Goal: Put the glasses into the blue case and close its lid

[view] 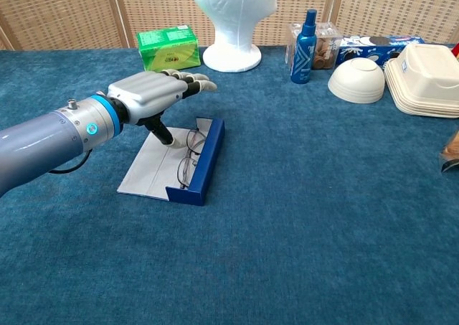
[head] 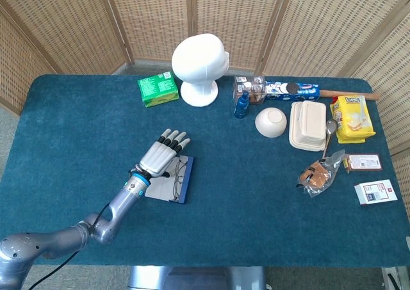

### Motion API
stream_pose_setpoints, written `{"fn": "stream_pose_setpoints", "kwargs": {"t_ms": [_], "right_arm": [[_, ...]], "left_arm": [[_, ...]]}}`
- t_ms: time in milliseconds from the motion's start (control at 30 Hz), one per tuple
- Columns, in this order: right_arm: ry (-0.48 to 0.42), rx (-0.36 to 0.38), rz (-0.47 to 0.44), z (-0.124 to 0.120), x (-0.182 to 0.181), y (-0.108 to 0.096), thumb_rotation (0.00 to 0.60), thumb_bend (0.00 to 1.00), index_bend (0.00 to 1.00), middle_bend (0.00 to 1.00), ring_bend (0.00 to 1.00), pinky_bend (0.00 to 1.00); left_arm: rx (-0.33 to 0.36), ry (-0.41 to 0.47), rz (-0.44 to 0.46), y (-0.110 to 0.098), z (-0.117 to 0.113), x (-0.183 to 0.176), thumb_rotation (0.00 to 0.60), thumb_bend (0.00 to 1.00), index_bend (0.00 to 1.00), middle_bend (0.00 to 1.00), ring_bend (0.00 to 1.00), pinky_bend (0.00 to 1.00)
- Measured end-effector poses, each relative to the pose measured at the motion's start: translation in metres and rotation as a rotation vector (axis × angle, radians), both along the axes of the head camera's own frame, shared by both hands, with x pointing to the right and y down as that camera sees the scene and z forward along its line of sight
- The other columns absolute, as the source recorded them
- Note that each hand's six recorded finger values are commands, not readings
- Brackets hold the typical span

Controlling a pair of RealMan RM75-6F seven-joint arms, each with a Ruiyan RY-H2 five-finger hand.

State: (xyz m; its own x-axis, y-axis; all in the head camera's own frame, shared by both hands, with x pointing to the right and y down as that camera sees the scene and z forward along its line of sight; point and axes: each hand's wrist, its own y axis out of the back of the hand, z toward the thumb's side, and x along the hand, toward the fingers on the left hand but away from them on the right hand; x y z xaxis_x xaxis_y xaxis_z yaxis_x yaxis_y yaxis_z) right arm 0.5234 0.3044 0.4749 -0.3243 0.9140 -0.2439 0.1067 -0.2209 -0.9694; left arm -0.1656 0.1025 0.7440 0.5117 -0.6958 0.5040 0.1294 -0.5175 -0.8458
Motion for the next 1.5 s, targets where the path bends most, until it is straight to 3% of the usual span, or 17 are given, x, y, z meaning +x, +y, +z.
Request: {"fn": "stream_pose_setpoints", "kwargs": {"t_ms": [400,1500], "right_arm": [[0.002,0.000,0.003,0.000,0.001,0.000,0.525,0.22,0.00,0.13,0.00,0.16],[-0.003,-0.005,-0.002,0.001,0.000,-0.001,0.526,0.22,0.00,0.13,0.00,0.16]], "left_arm": [[-0.009,0.019,-0.003,0.000,-0.001,0.005,0.514,0.24,0.02,0.00,0.00,0.00],[-0.021,-0.038,0.004,-0.002,-0.004,-0.009,0.519,0.23,0.00,0.00,0.00,0.00]]}}
